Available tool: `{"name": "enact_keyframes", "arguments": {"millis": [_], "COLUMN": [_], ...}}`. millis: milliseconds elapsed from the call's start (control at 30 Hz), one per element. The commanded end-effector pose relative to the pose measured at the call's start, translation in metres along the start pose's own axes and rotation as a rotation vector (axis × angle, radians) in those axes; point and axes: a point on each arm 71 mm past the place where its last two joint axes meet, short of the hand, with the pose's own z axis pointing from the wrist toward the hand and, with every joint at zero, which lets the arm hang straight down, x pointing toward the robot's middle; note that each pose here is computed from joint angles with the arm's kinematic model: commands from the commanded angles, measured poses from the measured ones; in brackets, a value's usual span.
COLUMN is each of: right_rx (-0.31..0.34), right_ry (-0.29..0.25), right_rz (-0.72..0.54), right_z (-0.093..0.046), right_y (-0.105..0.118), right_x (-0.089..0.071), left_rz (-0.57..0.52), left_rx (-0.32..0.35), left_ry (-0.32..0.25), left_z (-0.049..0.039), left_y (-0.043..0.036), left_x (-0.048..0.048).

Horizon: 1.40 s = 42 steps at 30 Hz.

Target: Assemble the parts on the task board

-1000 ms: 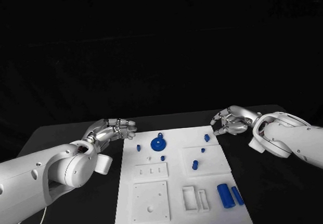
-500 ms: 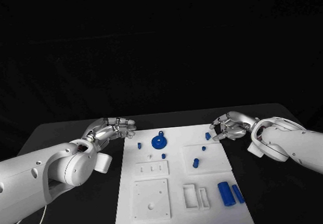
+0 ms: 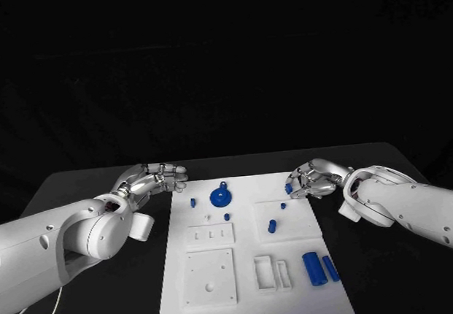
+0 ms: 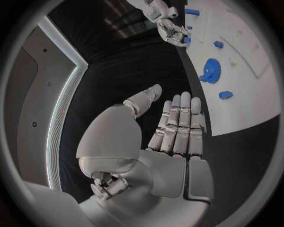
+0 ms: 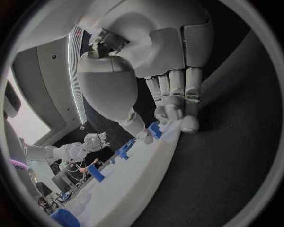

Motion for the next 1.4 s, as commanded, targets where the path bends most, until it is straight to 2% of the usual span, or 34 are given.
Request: {"name": "enact_keyframes", "arguments": {"millis": [33, 700, 1400], "right_rx": [-0.016, -0.033, -0.023], "right_ry": [0.024, 0.038, 0.016], "right_rz": [0.011, 0.017, 0.005], "right_z": [0.0012, 0.0052, 0.0045], "right_y": [0.0017, 0.0078, 0.0052], "right_x": [0.0042, 0.0100, 0.0072], "left_rz": [-0.008, -0.008, -0.007], "left_rx": [0.008, 0.005, 0.004], "left_ry": [0.013, 0.011, 0.010], "left_z": [0.0002, 0.0002, 0.0005], "left_y": [-0.0009, -0.0006, -0.0005], "left_x": [0.0018, 0.0008, 0.0004]}}
